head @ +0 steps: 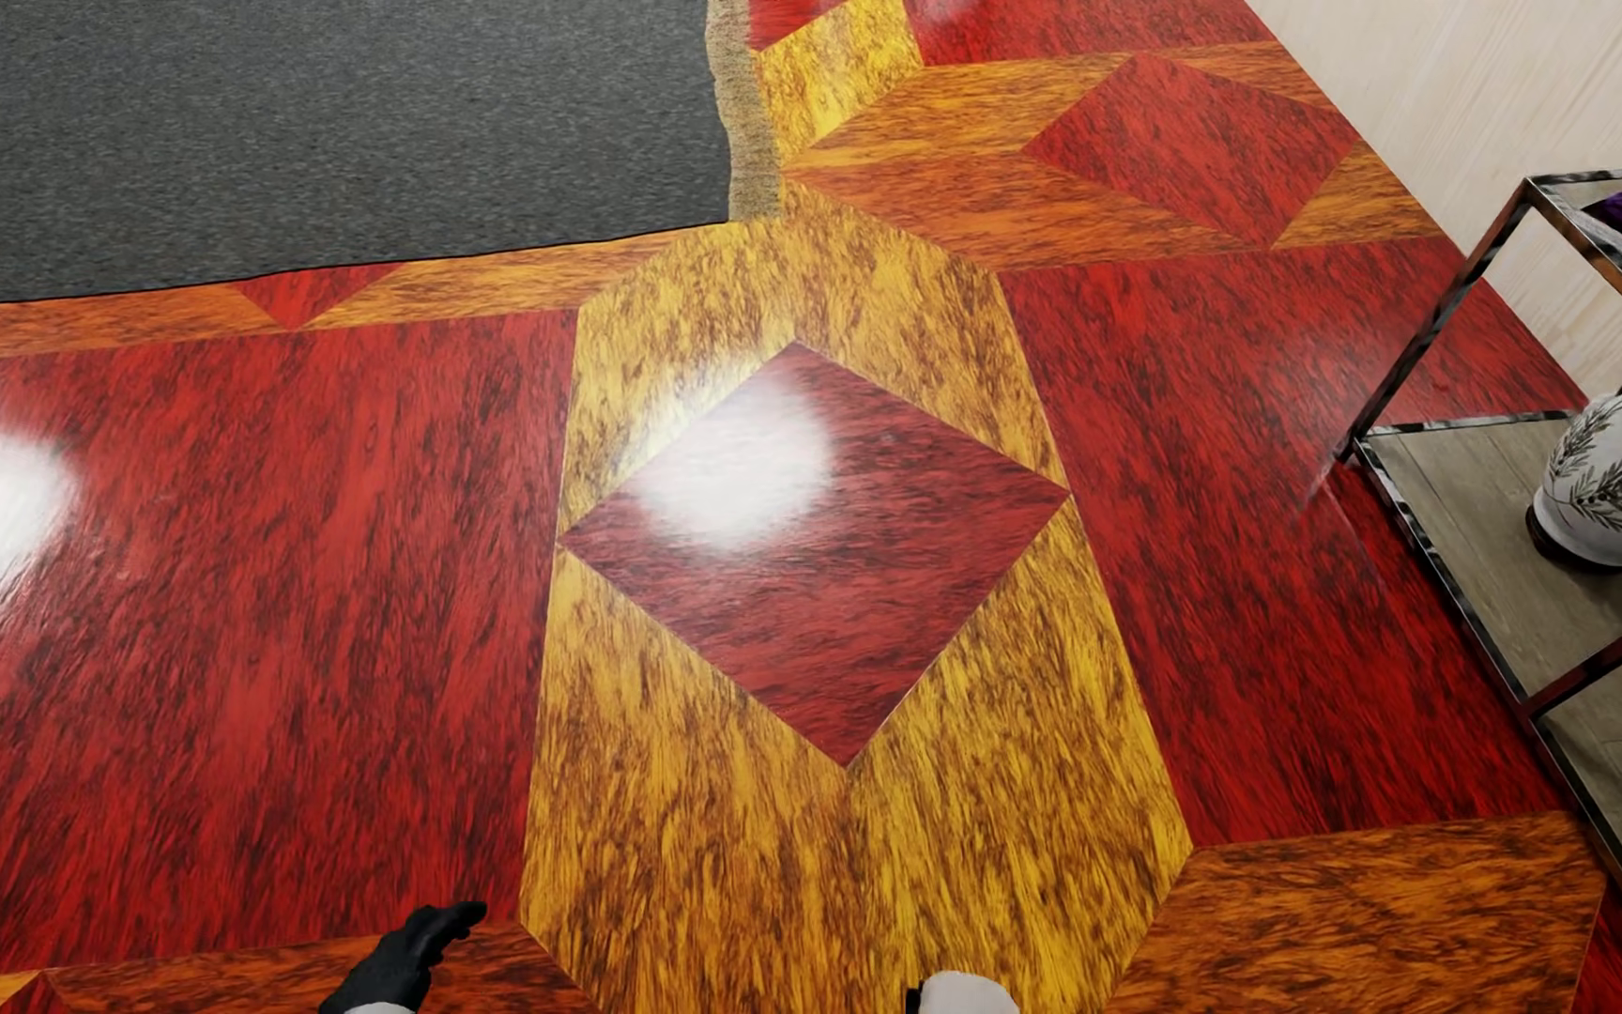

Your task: Walk towards the officechair

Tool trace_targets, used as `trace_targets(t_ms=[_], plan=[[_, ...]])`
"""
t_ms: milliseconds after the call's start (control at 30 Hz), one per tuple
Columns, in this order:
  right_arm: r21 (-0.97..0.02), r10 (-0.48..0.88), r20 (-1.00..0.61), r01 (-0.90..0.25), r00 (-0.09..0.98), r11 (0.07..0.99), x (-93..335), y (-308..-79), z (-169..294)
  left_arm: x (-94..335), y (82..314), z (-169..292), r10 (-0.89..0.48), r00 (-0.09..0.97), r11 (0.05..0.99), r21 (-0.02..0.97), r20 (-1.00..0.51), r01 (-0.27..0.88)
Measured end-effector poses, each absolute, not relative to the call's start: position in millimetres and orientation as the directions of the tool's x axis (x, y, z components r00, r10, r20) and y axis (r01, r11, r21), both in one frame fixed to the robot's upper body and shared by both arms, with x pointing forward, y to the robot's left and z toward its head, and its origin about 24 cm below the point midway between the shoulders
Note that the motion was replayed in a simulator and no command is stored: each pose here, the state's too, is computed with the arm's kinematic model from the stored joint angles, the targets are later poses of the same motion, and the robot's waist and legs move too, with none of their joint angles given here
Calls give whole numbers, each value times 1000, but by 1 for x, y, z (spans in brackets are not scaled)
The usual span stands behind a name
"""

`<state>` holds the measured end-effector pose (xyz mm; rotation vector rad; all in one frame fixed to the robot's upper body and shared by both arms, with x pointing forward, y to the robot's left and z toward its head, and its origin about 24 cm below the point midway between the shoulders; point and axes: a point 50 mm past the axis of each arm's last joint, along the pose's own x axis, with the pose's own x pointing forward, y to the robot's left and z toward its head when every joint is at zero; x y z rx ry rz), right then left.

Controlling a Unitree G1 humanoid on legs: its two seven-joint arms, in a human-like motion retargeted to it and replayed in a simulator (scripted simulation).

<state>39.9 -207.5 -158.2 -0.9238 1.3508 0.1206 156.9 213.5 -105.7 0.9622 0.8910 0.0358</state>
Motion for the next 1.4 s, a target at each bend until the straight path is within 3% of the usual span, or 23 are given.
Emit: trace_targets(t_ms=[133, 267, 367, 467, 533, 633, 767, 833, 933, 1000, 1100, 1133, 1167, 1233, 1300, 1333, 1400], plan=[[-397, -364, -914, -578, 178, 713, 3, -200, -160, 209, 217, -56, 322, 843, 566, 802, -430, 193], [-373, -346, -924, -584, 162, 721, 6, -196, -160, 210, 217, -50, 328, 848, 570, 803, -416, 174], [-422, -354, -906, -527, 231, 737, 30, -180, -160, 174, 221, -88, 363, 703, 533, 755, -612, 382], [-506, -317, -854, -517, 412, 691, 83, -179, -150, 127, 211, -127, 271, 472, 421, 544, -839, 726], [-608, -328, -749, -402, 575, 684, 133, -186, -131, 93, 206, -139, 277, 381, 465, 470, -882, 750], [-700, -309, -516, -186, 799, 689, 192, -188, -86, 47, 199, -148, 331, 296, 613, 443, -896, 654], [-746, -221, -363, -141, 905, 651, 230, -182, -51, 14, 179, -155, 265, 187, 635, 317, -946, 705], [-748, -217, -392, -172, 894, 640, 230, -178, -54, 14, 177, -155, 235, 177, 627, 289, -956, 723], [-723, -222, -532, -302, 817, 621, 203, -173, -84, 28, 177, -152, 263, 236, 652, 353, -935, 671], [-667, -252, -689, -459, 679, 587, 164, -176, -117, 38, 182, -151, 323, 249, 691, 407, -913, 598], [-420, -180, -907, -807, 380, 415, 108, -180, -150, 71, 195, -145, 374, 318, 688, 490, -871, 536], [-376, -190, -926, -825, 325, 423, 98, -187, -152, 86, 201, -140, 394, 370, 676, 538, -841, 504], [-406, -242, -914, -771, 327, 492, 90, -198, -152, 97, 208, -135, 411, 422, 657, 583, -808, 477], [-552, -408, -834, -544, 371, 632, 77, -218, -147, 129, 217, -120, 414, 538, 624, 659, -735, 419], [-643, -533, -765, -400, 360, 653, 60, -232, -143, 157, 222, -101, 389, 652, 580, 723, -651, 376], [-649, -553, -761, -396, 339, 650, 50, -233, -144, 168, 224, -92, 377, 696, 562, 748, -611, 352], [-549, -486, -834, -466, 260, 694, 31, -222, -151, 186, 226, -77, 364, 751, 545, 780, -551, 308]])
